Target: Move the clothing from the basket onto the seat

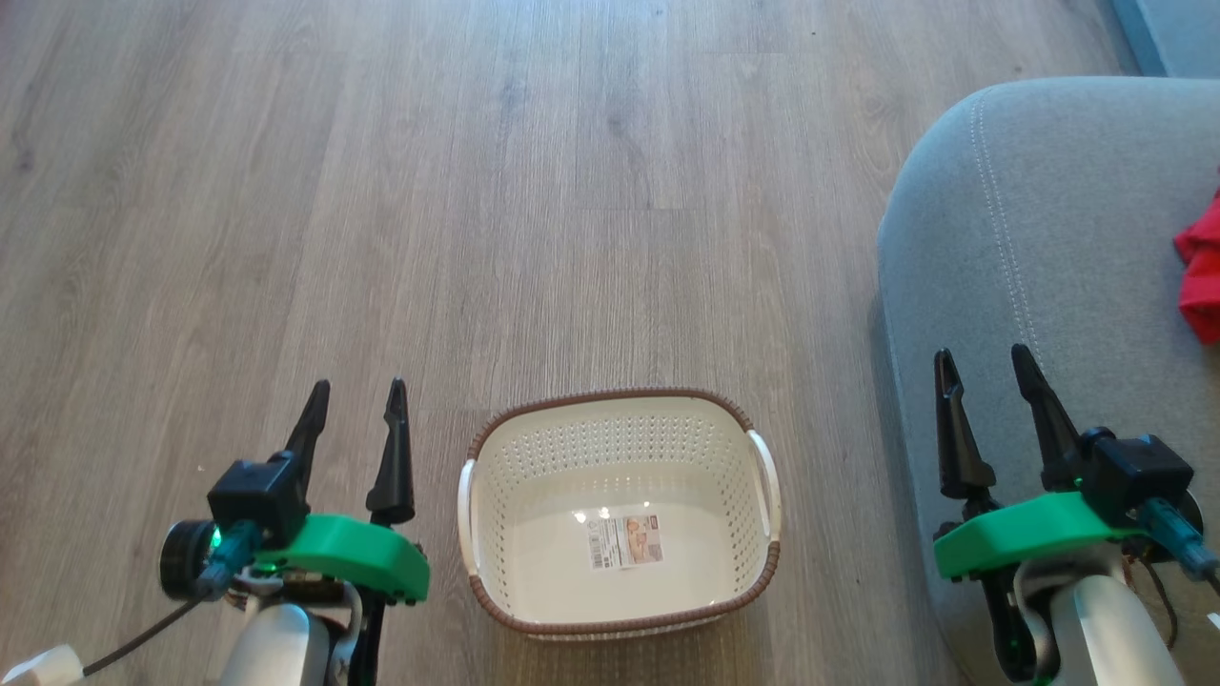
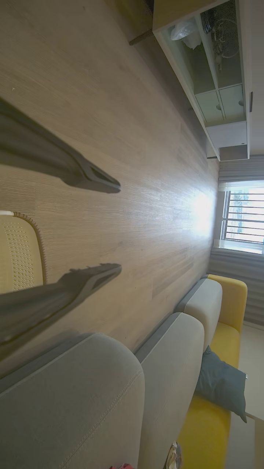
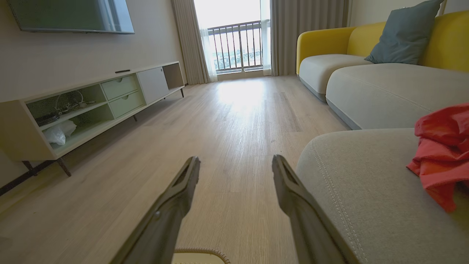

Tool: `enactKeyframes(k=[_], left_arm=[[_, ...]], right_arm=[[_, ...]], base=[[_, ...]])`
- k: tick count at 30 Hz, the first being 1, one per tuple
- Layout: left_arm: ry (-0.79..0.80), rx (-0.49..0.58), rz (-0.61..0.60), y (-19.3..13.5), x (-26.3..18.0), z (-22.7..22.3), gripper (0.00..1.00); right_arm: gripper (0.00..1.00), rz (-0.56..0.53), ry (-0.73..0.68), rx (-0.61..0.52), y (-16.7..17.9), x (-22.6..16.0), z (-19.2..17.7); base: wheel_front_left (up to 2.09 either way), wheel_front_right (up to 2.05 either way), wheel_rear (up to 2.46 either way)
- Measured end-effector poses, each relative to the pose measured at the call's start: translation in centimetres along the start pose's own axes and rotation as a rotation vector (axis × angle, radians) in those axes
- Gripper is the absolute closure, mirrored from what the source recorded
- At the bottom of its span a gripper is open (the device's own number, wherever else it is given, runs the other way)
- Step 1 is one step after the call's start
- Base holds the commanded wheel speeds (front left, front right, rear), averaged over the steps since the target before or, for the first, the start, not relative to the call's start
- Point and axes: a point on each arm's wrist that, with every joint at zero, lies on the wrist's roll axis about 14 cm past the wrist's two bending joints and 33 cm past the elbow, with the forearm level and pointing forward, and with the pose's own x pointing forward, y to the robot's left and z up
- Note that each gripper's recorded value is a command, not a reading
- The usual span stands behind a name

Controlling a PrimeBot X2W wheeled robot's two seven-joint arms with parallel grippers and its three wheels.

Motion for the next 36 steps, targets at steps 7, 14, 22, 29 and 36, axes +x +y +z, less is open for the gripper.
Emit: enactKeyframes(k=[7,14,22,29,36], left_arm=[[0.004,-0.014,-0.007,-0.1,0.0,-0.1,0.00],[0.000,-0.017,-0.018,-0.3,0.0,0.0,0.00],[0.107,-0.032,0.007,0.3,-1.7,-3.3,1.00],[0.142,-0.107,0.023,0.5,-2.0,-3.9,1.00],[0.159,-0.183,0.039,0.7,-2.0,-4.1,1.00]], right_arm=[[0.00,-0.001,0.001,0.000,0.0,-0.1,0.0],[0.00,-0.004,0.004,0.000,-0.1,-0.2,-0.1],[1.00,-0.034,0.110,0.015,-0.8,-2.0,-3.3],[1.00,-0.062,0.120,0.090,-1.2,-2.3,-3.5],[1.00,-0.090,0.122,0.164,-1.7,-2.4,-3.5]], base=[[0.00,0.00,0.00],[0.00,0.00,0.00],[0.00,0.00,0.00],[0.00,0.00,0.00],[0.00,0.00,0.00]])
